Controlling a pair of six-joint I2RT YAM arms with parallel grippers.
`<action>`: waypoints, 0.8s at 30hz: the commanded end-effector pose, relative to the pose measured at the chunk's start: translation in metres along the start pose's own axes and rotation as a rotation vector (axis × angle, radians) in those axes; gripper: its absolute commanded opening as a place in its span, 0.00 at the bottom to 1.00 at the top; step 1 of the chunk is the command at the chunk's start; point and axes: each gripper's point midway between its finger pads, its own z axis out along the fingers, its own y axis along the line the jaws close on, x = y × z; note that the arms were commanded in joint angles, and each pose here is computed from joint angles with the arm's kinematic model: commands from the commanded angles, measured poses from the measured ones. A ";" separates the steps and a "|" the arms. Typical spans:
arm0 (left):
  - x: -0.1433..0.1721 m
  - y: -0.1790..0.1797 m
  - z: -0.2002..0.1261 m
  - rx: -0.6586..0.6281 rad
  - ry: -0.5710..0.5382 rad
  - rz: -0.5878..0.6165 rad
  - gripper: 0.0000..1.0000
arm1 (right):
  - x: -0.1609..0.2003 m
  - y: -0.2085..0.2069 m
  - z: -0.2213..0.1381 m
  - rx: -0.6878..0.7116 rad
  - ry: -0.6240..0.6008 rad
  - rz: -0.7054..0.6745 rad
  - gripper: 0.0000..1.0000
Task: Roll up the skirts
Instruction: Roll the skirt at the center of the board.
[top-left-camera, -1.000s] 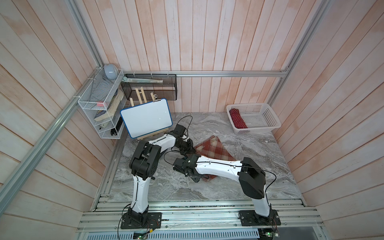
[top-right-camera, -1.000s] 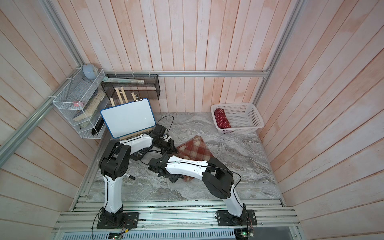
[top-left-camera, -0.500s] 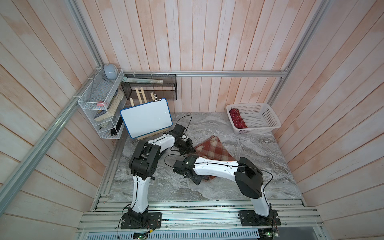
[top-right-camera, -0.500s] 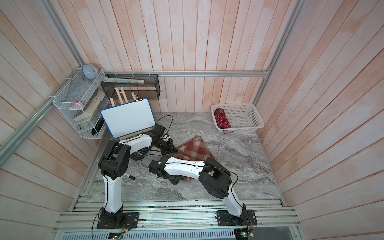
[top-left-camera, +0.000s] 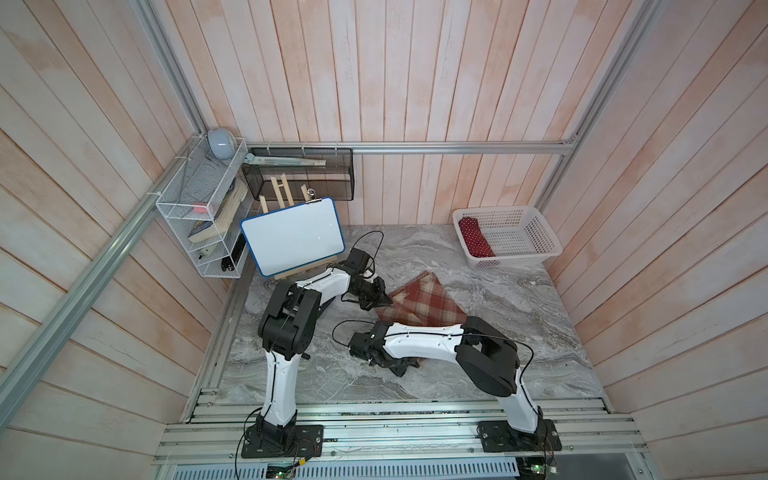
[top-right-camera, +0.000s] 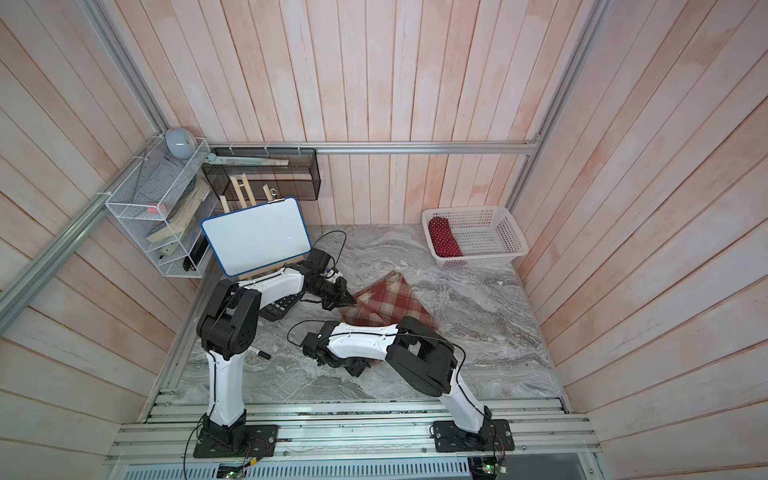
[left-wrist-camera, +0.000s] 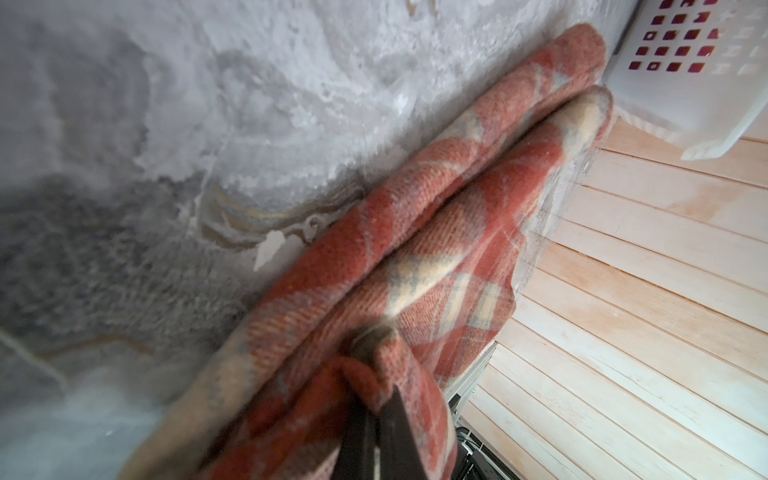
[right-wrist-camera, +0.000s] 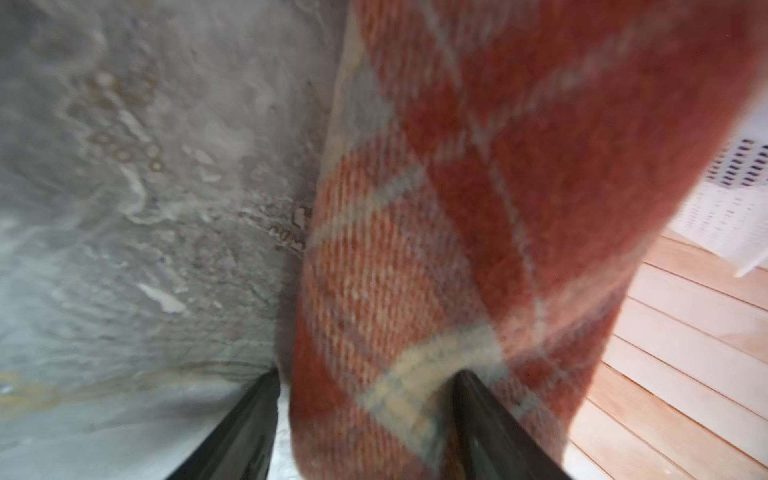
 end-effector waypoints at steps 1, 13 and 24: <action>-0.002 0.002 -0.002 -0.009 -0.004 -0.005 0.00 | 0.027 0.003 0.032 0.055 0.122 -0.041 0.69; 0.001 0.008 -0.001 -0.017 0.003 -0.017 0.00 | 0.040 -0.009 0.071 0.043 0.188 -0.003 0.17; -0.013 -0.015 -0.026 0.032 -0.092 0.030 0.35 | 0.016 -0.012 0.052 -0.119 0.110 0.093 0.00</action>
